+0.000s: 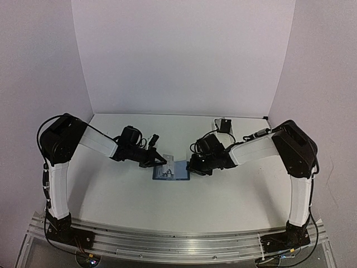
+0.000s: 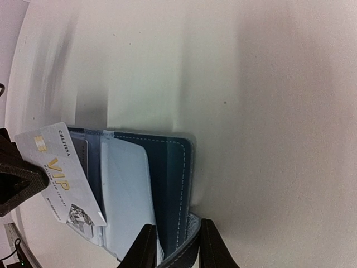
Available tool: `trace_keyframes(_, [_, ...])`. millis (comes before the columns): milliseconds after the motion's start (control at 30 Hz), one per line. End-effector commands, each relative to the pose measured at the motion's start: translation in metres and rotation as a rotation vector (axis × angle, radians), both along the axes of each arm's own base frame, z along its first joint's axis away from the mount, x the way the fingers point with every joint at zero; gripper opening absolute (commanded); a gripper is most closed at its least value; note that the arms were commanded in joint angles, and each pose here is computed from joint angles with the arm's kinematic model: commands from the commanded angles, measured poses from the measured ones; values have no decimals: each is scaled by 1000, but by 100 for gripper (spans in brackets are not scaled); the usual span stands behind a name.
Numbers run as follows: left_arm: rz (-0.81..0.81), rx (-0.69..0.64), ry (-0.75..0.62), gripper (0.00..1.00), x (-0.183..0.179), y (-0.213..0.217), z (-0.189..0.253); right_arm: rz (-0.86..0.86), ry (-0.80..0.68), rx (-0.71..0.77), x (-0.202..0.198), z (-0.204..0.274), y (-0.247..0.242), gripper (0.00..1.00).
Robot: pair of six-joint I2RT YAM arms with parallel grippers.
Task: Put the credit cards into the card holder
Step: Insert the credit card into the card holder.
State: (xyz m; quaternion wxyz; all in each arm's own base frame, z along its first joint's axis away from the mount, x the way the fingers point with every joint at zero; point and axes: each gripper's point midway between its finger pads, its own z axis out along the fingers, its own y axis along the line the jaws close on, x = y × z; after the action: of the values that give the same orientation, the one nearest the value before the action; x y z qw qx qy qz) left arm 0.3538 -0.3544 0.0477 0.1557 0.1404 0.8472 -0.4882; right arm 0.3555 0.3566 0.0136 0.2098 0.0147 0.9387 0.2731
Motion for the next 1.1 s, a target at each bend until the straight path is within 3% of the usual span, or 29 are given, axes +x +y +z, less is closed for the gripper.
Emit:
trace_keyframes(0, [16,-32,15,0,3,0,10,-57,147,-22,-30,-28,-19,23])
trace_keyframes(600, [54,-19,181,0,-17,8,-37,-92,174,32,-37,-38,-20,22])
trace_keyframes(833, [13,-39,48,0,-1,1,-19,-79,178,33,-38,-40,-19,22])
trace_keyframes(1067, [-15,-86,208,0,-18,-8,-31,-55,173,50,-34,-39,-10,22])
